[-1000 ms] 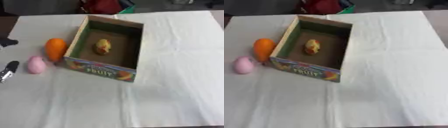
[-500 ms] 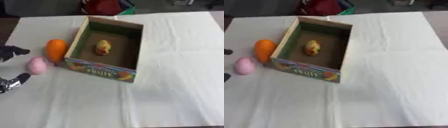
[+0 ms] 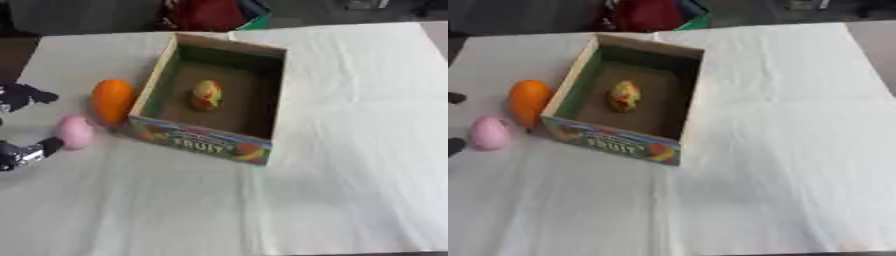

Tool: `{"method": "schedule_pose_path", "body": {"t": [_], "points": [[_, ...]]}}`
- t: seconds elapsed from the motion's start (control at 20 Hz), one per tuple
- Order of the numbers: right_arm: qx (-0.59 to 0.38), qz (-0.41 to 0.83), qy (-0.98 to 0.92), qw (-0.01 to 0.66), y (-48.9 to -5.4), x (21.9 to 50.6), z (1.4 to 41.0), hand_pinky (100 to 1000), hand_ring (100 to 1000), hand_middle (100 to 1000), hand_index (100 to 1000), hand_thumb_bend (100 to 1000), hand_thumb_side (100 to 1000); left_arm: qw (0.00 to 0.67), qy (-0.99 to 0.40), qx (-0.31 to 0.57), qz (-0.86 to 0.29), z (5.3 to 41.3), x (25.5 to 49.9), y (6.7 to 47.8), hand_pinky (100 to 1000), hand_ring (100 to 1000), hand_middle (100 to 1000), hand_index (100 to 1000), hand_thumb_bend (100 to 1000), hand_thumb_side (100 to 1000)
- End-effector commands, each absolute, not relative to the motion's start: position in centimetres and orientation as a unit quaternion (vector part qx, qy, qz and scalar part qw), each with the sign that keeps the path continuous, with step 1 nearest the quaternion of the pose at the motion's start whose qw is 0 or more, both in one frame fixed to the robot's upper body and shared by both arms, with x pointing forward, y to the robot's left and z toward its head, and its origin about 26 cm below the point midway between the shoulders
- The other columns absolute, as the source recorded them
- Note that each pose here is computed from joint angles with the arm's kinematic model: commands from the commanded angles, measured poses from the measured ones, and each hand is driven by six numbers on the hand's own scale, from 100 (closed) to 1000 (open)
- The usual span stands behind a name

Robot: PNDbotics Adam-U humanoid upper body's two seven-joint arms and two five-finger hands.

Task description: Pick up objects on the table and place them in the box.

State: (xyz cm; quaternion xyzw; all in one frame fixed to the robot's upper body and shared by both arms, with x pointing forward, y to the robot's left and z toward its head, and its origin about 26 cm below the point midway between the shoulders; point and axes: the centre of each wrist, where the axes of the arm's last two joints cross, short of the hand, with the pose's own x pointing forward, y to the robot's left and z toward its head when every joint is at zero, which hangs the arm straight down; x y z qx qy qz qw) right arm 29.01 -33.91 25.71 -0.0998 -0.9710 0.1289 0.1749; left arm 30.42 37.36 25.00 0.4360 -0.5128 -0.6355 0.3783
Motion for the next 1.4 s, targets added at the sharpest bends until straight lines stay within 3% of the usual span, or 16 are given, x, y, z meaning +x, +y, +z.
{"method": "schedule_pose_path", "body": {"t": [0.05, 0.35, 0.7, 1.4], "points": [[-0.1, 0.136, -0.972, 0.165, -33.6, 28.7, 26.7, 735, 1000, 585, 769, 100, 605, 0.392, -0.494, 0.433, -0.645, 26.0, 30.8, 38.1, 696, 856, 759, 988, 337, 882], [-0.096, 0.138, -0.971, 0.17, -33.4, 28.8, 26.7, 737, 1000, 581, 768, 100, 609, 0.428, -0.474, 0.409, -0.652, 25.7, 32.0, 39.1, 696, 846, 762, 1000, 363, 854], [-0.095, 0.134, -0.969, 0.183, -33.3, 28.9, 26.6, 735, 1000, 569, 759, 100, 626, 0.463, -0.472, 0.373, -0.651, 25.4, 33.2, 39.9, 693, 846, 779, 1000, 257, 705], [-0.089, 0.125, -0.968, 0.197, -33.1, 29.0, 26.5, 732, 1000, 559, 752, 100, 647, 0.474, -0.45, 0.388, -0.65, 24.8, 34.9, 40.3, 668, 840, 790, 987, 334, 724]]}}
